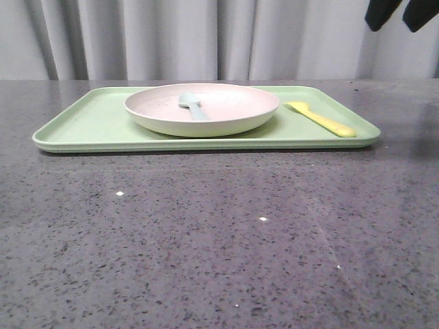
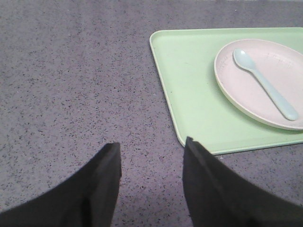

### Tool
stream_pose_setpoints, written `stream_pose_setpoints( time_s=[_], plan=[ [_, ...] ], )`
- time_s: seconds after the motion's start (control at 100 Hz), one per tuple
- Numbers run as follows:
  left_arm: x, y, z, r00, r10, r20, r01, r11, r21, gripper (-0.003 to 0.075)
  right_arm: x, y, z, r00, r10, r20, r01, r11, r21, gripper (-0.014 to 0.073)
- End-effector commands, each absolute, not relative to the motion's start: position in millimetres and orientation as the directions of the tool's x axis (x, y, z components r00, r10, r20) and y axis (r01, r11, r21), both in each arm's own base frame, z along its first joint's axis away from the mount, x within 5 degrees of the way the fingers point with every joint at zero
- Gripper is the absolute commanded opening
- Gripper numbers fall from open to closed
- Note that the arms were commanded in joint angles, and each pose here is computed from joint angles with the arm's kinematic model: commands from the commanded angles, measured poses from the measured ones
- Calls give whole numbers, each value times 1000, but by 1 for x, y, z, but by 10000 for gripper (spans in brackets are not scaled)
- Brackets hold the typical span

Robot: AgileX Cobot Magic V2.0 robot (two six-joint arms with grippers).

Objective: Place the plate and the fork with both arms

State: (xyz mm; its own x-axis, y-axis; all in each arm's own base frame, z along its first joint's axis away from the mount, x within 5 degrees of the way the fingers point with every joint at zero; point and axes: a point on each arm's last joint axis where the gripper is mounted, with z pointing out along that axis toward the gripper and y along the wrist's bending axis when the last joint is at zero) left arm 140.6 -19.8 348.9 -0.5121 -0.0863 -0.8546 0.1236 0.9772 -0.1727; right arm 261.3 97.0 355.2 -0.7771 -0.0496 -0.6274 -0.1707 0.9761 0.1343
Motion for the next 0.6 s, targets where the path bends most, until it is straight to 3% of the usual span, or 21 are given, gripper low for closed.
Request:
stream_pose_setpoints(
  time_s=[0.0,0.2,0.44,0.59],
  plan=[
    [143,-19,365,-416,-119,-901,119,976,-183,312,241,88,374,-666,-9,-746,-191,969,159,340],
    [143,-19,361,-425,-119,-897,117,976,-184,312,196,69,367,-561,2,-828,-215,965,148,330],
    [129,-18,362,-368,-125,-922,121,976,-180,302,151,51,357,-458,7,-889,-234,964,128,115],
    [117,-17,360,-342,-125,-931,126,976,-178,143,125,42,354,-371,30,-928,-250,959,131,-40]
  ],
)
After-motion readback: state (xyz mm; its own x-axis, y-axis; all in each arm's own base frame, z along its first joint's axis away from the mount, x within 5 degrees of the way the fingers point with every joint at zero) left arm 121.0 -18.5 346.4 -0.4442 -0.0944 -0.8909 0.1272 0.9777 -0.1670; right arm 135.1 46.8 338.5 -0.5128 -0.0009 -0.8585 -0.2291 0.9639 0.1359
